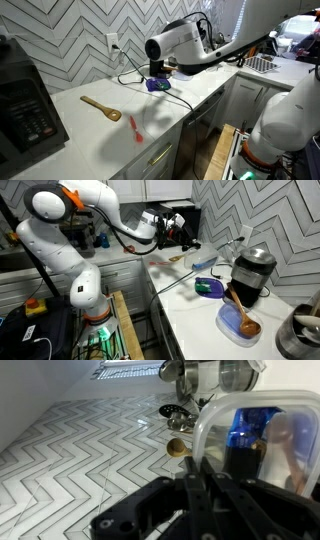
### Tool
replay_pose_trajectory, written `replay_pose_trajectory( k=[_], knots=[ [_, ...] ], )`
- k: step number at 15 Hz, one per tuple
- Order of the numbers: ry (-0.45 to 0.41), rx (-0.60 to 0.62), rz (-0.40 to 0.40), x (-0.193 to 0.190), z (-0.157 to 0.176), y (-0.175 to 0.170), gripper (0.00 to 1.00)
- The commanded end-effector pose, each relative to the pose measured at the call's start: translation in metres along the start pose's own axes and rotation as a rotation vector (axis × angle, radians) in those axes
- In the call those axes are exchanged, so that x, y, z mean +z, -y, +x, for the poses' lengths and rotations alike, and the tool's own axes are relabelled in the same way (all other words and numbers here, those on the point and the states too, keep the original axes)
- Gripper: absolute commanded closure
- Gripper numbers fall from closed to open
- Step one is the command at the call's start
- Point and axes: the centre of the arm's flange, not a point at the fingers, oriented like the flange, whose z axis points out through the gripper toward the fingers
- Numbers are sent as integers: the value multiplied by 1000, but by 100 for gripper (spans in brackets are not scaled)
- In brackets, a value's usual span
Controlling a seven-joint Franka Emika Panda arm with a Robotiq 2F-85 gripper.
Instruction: Pick up the clear bowl with sachets inside and pour the sachets onto the table
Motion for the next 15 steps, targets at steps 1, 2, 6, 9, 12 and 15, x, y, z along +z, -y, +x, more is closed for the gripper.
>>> replay_pose_trajectory(
  k=[1, 2, 6, 9, 12, 15],
  knots=[
    [3, -132, -152, -8, 23, 12, 98],
    [1, -156, -202, -8, 27, 15, 98],
    [-24, -251, -398, -6, 40, 21, 98],
    [-51, -290, -485, -4, 51, 24, 98],
    [-36, -256, -379, -1, 50, 10, 98],
    [20, -180, -220, 13, 30, -31, 98]
  ],
)
